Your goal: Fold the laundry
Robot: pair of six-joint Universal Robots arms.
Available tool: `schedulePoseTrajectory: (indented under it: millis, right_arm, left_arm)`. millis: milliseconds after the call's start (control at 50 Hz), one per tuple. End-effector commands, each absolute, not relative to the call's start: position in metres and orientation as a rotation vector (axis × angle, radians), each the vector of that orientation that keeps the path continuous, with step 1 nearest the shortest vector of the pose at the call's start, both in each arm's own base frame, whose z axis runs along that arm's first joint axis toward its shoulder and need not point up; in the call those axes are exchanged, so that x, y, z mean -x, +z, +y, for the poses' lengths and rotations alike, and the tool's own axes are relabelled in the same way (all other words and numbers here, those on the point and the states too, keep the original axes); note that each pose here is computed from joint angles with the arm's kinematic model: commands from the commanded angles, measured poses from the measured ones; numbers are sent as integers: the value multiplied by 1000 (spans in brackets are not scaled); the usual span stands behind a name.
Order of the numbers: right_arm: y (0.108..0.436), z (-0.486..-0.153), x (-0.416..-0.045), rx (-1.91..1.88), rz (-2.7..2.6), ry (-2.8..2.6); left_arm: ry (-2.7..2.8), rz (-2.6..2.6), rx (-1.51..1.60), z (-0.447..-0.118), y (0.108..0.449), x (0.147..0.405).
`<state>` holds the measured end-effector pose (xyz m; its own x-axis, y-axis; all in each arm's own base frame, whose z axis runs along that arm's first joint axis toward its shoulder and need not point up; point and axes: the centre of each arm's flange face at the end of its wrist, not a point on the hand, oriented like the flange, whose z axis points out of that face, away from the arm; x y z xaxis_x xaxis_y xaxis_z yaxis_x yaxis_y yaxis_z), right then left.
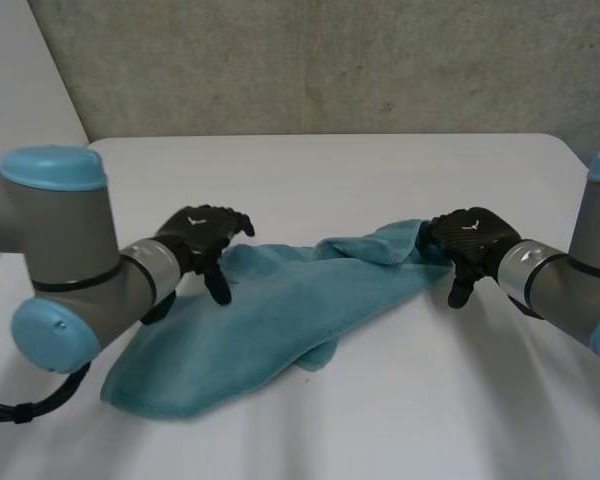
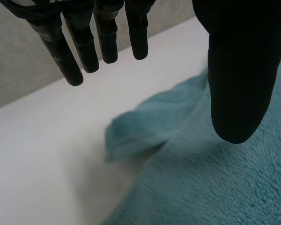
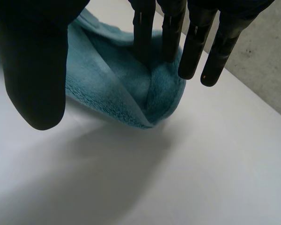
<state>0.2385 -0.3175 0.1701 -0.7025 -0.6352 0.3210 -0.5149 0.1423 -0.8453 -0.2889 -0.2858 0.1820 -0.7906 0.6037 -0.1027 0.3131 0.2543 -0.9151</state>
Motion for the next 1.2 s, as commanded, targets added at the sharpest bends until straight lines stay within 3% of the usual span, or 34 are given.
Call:
schedulePoseTrajectory:
  millis: [20, 220, 480, 680, 980, 1080, 1100, 1120, 1140, 1160, 1180, 1200]
  right_arm:
    - [142, -342, -242, 1012, 2296, -1585]
    - [124, -354, -249, 989, 2280, -1548]
    - [127, -358, -252, 970, 2227, -1568]
    - [177, -352, -240, 937, 2182, -1695]
    - [208, -366, -246, 945, 2090, -1842]
    - [236, -397, -250, 882, 2006, -2078]
    - [257, -407, -256, 841, 1931, -2217]
    - [258, -407, -256, 840, 1930, -2218]
    - [284, -411, -266, 784, 1819, -2360]
    - [311, -412, -275, 707, 1688, -2488]
    - [311, -412, -275, 707, 1686, -2489]
    - [338, -413, -278, 612, 1543, -2606]
  left_arm:
    - [1485, -2279, 877, -286, 161, 299]
    - [1424, -2246, 911, -279, 155, 304]
    - [1400, -2260, 914, -278, 148, 304]
    - [1401, -2273, 911, -279, 146, 303]
    - [1480, -2245, 911, -292, 153, 308]
    - [1835, -2102, 799, -332, 198, 315]
    - [2007, -1993, 728, -347, 227, 317]
    - [2181, -1850, 649, -358, 259, 319]
    - [2183, -1848, 648, -358, 260, 319]
    - [2360, -1661, 555, -363, 301, 318]
    - [2526, -1436, 440, -363, 346, 312]
    - [2528, -1434, 438, -363, 346, 312]
